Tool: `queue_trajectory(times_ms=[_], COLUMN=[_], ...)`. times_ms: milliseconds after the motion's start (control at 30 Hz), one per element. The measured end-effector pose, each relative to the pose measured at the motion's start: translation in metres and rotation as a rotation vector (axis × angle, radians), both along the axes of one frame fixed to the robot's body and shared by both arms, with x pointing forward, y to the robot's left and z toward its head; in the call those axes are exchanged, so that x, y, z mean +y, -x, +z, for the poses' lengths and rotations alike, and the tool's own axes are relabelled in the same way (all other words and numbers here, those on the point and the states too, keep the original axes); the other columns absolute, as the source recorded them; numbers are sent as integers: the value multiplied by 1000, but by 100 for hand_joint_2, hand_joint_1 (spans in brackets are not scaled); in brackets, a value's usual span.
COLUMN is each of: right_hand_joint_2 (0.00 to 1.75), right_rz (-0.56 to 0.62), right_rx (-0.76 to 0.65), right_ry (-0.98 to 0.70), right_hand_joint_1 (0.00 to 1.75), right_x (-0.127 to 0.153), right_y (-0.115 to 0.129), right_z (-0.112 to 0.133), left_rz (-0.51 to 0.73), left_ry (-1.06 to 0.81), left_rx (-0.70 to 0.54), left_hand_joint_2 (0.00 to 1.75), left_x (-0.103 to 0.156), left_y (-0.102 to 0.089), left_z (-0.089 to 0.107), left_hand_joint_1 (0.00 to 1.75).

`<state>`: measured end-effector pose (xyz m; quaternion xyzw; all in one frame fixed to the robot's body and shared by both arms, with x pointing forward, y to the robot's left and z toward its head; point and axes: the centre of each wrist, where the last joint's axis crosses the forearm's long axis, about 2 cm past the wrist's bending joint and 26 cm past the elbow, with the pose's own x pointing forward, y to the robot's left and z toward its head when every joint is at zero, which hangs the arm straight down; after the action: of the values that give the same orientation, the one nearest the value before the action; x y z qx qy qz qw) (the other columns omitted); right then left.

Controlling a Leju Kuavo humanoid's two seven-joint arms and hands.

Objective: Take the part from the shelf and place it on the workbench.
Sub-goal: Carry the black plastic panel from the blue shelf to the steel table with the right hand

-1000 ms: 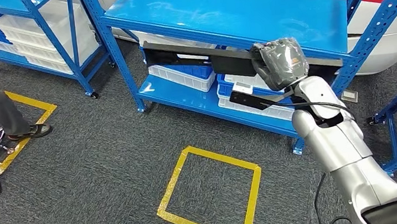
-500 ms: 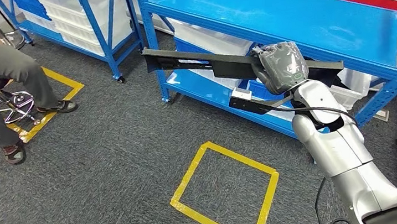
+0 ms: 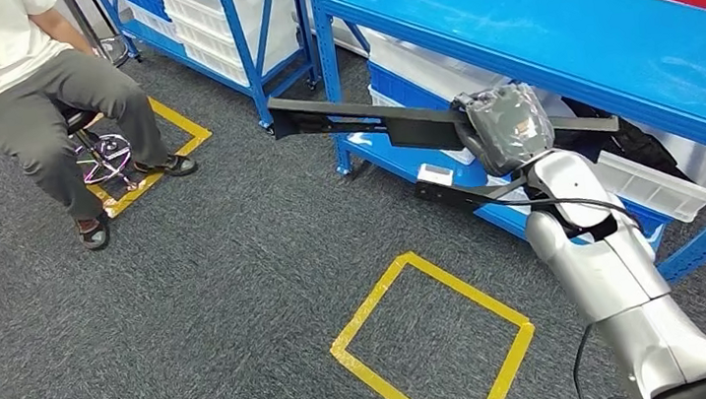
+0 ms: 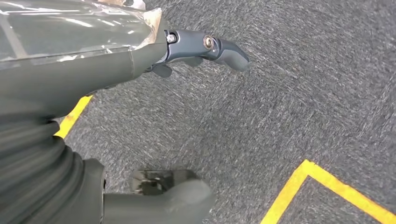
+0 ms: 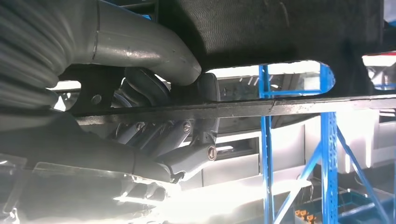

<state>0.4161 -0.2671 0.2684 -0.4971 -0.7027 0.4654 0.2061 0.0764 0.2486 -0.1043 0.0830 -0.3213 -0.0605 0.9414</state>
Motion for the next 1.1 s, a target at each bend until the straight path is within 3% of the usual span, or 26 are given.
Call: queue_trajectory(times_ms=[633, 1100], right_hand_joint_2=[175, 175], right_rz=[8, 35], right_rx=[-12, -45], right_ry=[13, -5], right_hand_joint_1=[162, 162], right_x=[3, 32], right_y=[-1, -1], right_z=[3, 14], left_rz=[14, 36], left_ry=[-1, -7], left_rx=[-8, -20], left_hand_joint_2=[175, 175], left_x=[-1, 0], left_y=[2, 12], left_z=[0, -2], left_hand_joint_1=[0, 0])
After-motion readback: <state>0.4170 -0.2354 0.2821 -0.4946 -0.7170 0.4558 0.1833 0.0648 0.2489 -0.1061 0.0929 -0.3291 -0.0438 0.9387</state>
